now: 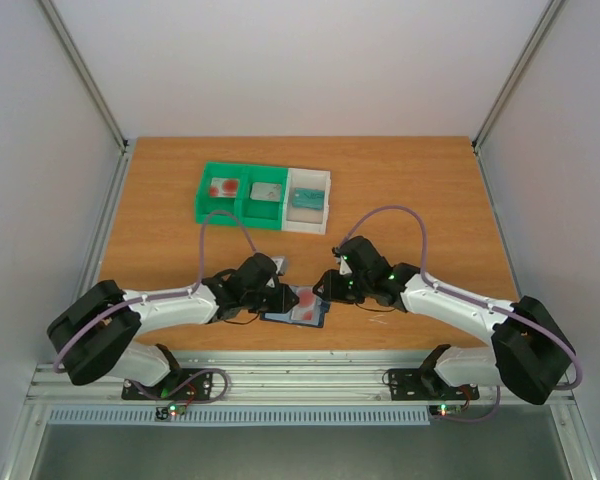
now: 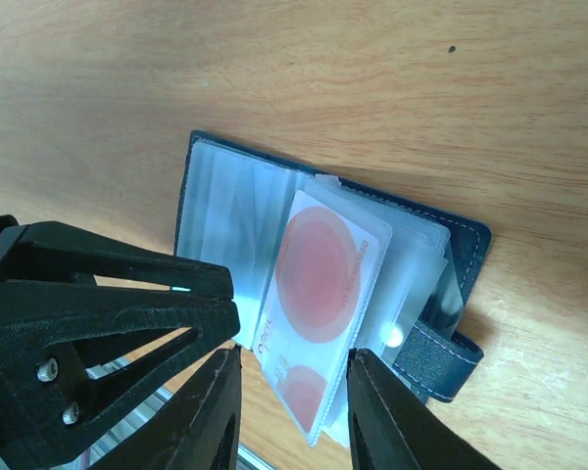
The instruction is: Take the credit cards out of the card holder
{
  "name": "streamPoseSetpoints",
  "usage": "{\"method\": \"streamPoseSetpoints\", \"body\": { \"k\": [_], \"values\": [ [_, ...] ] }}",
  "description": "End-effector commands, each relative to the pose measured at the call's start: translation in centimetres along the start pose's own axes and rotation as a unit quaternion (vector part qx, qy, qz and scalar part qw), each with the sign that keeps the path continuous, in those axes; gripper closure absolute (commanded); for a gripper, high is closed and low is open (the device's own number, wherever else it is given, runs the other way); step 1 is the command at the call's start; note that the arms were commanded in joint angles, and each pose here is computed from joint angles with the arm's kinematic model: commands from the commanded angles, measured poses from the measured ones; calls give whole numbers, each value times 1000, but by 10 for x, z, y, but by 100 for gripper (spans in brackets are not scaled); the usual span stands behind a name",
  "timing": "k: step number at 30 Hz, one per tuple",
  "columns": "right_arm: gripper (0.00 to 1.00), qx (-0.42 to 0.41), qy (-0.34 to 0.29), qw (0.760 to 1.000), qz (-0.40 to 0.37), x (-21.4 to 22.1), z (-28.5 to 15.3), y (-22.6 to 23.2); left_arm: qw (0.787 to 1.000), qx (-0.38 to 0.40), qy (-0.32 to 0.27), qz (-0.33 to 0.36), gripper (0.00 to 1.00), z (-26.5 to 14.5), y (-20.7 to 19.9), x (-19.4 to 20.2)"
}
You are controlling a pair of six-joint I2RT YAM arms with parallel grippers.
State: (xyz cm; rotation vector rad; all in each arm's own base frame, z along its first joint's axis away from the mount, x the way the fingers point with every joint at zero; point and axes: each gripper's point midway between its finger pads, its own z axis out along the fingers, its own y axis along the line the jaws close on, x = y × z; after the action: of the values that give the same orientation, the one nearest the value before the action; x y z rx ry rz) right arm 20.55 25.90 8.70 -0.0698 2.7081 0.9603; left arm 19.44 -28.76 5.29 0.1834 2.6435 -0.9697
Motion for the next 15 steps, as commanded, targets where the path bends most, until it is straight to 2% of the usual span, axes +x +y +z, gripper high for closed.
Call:
{"method": "streamPoseSetpoints", "body": {
  "k": [1, 5, 10, 15],
  "values": [
    [72, -15, 3, 1000, -13, -1, -4, 12, 1000, 23, -13, 6, 79, 5, -7, -3],
    [76, -30, 23, 999, -13, 2, 7, 16, 1000, 19, -4, -1, 79, 8, -4, 0],
    [77, -41, 57, 998, -2, 7, 26, 18, 1000, 1, -11, -17, 77, 7, 7, 2],
    [77, 26, 86, 996, 1, 20, 43, -16, 999, -9, -14, -33, 73, 6, 13, 3]
  ]
}}
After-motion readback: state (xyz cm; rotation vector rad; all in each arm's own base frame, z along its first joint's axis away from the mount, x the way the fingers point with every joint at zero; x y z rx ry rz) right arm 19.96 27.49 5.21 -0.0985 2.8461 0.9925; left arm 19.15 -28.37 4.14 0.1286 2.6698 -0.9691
